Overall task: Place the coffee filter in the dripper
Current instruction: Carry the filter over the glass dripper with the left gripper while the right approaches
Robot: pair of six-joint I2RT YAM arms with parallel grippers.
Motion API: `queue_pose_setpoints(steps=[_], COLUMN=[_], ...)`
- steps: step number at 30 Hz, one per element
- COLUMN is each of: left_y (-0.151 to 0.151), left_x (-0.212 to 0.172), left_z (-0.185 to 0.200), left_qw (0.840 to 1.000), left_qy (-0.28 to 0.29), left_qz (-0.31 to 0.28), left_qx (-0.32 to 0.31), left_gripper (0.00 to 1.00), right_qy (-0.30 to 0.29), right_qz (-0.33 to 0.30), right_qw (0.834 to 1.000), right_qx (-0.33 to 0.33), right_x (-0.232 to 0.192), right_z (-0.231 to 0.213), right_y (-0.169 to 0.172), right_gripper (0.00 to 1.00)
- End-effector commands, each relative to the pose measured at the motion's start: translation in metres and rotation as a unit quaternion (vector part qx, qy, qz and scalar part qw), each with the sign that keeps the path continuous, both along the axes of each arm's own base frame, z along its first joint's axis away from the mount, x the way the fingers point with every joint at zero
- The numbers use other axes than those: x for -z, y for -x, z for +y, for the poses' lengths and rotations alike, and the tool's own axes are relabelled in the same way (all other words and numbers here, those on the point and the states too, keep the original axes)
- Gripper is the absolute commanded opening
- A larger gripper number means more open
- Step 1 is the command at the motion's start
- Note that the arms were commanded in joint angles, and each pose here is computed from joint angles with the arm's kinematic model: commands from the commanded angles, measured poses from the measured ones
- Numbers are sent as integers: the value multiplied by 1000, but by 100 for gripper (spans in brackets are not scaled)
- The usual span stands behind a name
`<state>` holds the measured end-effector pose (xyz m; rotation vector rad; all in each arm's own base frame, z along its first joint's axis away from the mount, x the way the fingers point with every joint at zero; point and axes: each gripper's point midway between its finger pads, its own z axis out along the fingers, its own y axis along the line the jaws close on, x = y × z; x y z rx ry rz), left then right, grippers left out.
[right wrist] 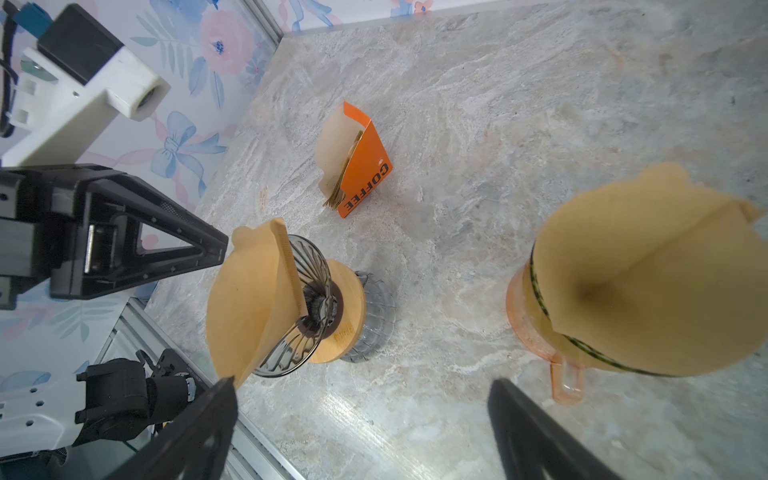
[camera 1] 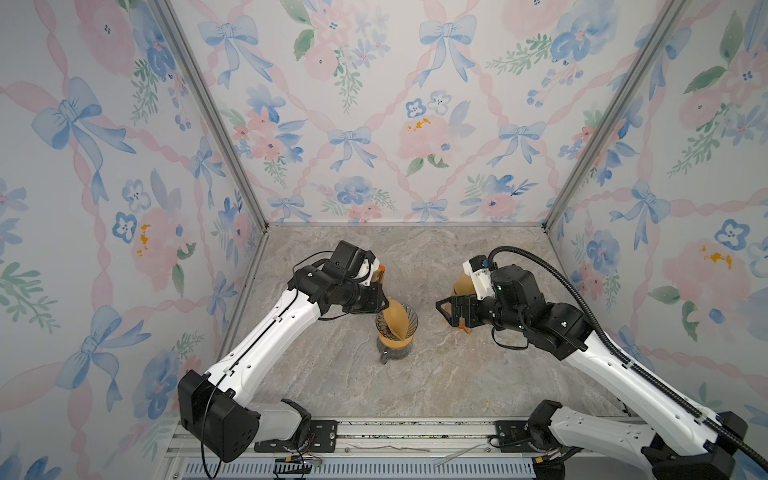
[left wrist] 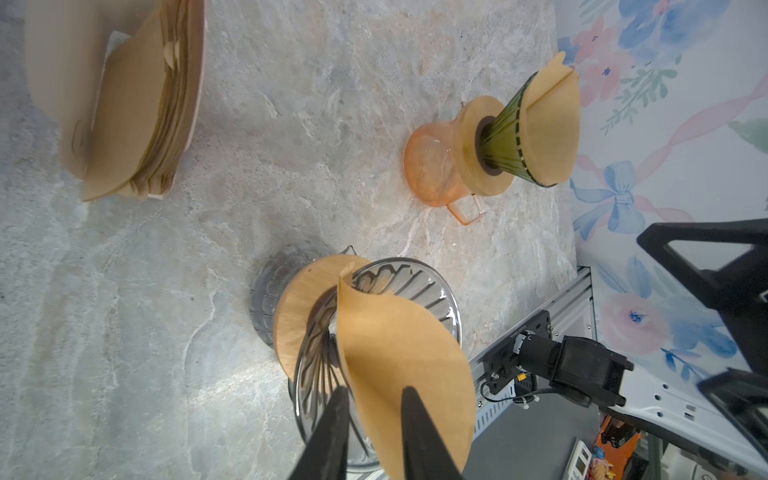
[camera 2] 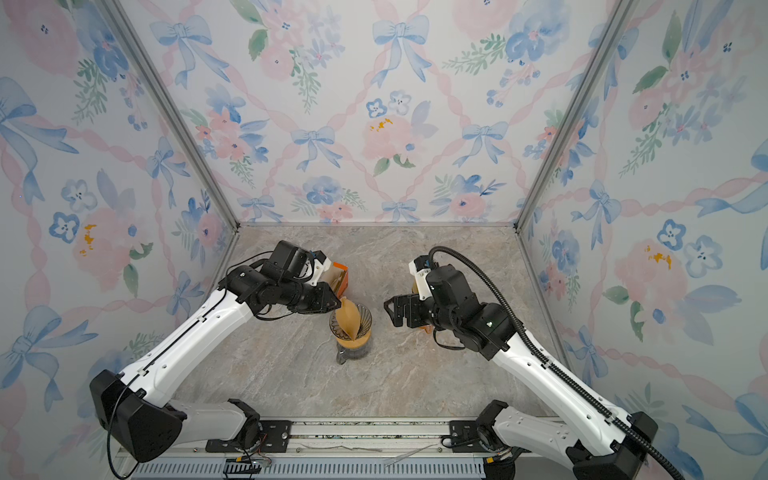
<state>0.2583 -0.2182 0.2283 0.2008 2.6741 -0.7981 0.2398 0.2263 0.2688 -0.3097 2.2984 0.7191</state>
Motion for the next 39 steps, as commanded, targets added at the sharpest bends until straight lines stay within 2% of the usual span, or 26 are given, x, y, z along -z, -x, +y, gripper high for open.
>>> queue_pose_setpoints(steps=[1,6,9,12,15,19,28,35,39], left_y=[-7,-8,-2,8,21,29,20,19,19], left_x=[1,-16,-23,-23,-18,-5,14,29,35], left_z=[3,11,24,34,28,18,20,26,26], left_qw=[1000,998,995,994,996,996,994,992,991], left_qy=[-19,-31,-66,-84,-67,-77,-109,-128,-132], left_qz=[-17,-56,-74,-72,-53,-38,-19,-7,-4], left_qx=[-9,-11,-9,-2,18,35,12,-4,-5], left_gripper=[30,44,51,61,71,74,90,91,98], right_qy=[-1,18,26,33,51,73,108,118,122], right_qz=[8,15,16,19,23,32,57,73,78], right_qw=[1000,999,999,998,996,994,989,987,986], right_qx=[-5,-26,-34,-51,-66,-74,-82,-86,-86], right_x=[-6,-2,-1,-1,1,6,27,47,54], right_z=[6,18,25,34,44,56,85,96,99], right_y=[1,4,4,5,4,0,-8,-11,-12], right_gripper=[96,96,96,96,96,96,96,96,96])
